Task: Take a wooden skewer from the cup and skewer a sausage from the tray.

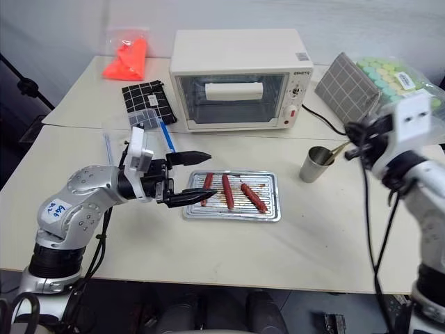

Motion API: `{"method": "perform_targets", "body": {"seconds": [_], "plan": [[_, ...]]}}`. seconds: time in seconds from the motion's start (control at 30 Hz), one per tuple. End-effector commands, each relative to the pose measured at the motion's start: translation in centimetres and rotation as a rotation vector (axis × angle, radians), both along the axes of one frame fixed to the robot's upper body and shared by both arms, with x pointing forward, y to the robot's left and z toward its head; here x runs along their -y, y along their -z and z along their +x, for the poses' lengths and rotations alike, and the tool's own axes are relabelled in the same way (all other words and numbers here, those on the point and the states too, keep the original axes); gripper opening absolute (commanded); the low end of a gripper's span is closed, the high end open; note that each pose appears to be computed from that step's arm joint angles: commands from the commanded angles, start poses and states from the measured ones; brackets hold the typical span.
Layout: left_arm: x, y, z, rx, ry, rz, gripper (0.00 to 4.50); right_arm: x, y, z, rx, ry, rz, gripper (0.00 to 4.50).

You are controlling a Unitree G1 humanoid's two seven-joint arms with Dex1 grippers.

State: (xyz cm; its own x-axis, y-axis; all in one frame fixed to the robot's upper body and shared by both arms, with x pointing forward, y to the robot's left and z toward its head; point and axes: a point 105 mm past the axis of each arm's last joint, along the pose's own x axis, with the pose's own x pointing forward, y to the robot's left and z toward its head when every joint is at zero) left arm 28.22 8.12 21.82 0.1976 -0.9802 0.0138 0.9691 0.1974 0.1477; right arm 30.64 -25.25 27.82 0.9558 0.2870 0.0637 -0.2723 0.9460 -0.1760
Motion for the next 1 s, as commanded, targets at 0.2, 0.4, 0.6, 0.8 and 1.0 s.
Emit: {"method": "perform_targets", "body": {"seconds": [0.2,0.4,0.6,0.8,1.0], "plan": [[1.3,-2.4,0.0,0.046,0.057,-0.094,4.5,-4.8,-2.5,-3.0,-0.132,-0.451,0.515,0.02],[2.2,-2.9,0.2,0.072,0.096,-0.099,4.5,-8.1,-0.8,-3.4,-0.235,-0.535,0.892,0.02],[3.4,-2.3,0.1,0.105,0.155,-0.061,4.5,-10.7,0.2,-3.6,-0.235,-0.567,1.12,0.02],[4.0,-2.5,0.5,0.125,0.161,-0.077,4.5,-11.1,0.6,-3.6,-0.244,-0.534,1.177,0.02],[3.6,-3.1,1.5,0.14,0.132,-0.108,4.5,-11.4,0.9,-4.2,-0.247,-0.538,1.163,0.02]]}}
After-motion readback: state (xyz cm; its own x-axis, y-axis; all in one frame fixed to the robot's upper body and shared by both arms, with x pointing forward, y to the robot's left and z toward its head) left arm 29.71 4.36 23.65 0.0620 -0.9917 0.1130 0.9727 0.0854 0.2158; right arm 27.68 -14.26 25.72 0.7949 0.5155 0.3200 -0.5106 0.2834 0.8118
